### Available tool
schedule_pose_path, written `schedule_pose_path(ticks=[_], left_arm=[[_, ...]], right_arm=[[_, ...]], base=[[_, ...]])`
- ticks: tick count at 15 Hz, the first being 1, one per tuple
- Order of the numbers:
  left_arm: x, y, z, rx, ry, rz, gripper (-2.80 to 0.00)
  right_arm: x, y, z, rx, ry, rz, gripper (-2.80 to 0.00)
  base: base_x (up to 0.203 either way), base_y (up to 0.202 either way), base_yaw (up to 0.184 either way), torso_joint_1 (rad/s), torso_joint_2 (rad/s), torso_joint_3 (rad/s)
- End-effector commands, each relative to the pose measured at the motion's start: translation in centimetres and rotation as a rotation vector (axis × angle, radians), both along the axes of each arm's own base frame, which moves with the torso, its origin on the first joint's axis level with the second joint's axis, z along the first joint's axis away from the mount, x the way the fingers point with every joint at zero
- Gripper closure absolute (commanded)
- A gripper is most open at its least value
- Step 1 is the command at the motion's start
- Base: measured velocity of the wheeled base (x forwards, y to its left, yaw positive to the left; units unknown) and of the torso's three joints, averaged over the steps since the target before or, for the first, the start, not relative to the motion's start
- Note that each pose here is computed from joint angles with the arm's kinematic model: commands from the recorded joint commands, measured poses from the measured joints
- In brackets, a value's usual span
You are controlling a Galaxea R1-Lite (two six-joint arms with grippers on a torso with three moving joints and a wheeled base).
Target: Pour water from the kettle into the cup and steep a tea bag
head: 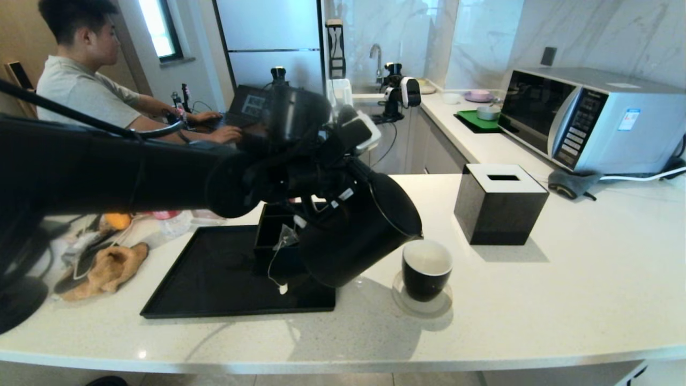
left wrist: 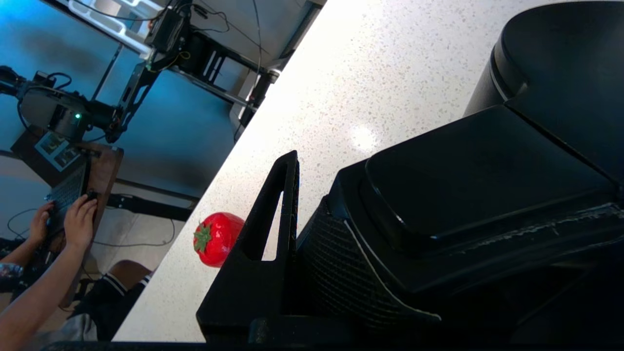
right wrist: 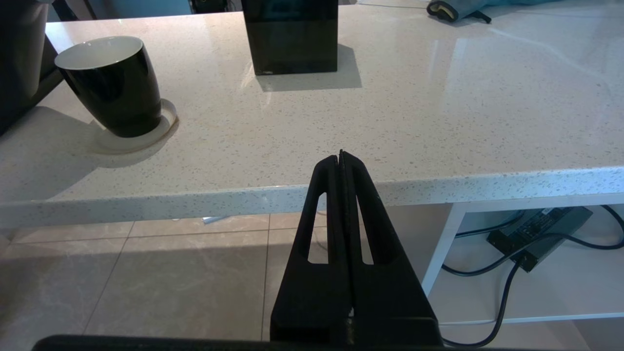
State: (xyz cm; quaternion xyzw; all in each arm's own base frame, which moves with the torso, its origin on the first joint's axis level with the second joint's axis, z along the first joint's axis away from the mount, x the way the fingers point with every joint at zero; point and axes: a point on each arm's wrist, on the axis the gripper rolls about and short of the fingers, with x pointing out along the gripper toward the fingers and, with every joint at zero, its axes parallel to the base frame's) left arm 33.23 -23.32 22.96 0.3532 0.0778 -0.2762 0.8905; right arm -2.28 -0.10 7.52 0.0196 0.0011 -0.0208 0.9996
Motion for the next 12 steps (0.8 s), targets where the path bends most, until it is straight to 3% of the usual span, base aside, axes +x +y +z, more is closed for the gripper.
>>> schedule_pose_path(ticks=[1, 12], left_arm=[[0.16, -0.21, -0.05, 0.01, 0.0, -0.004, 0.0], [0.91, -0.75, 0.1, 0.044, -0.007, -0.016, 0.0]], right_arm=[[0.0, 0.0, 0.0, 0.001, 0.0, -0.001, 0.0], [0.0, 0.0, 0.0, 0.001, 0.0, 0.0, 0.0]], base=[[0.0, 0.0, 0.0, 0.0, 0.0, 0.0], [0.0, 0.0, 0.0, 0.0, 0.0, 0.0]])
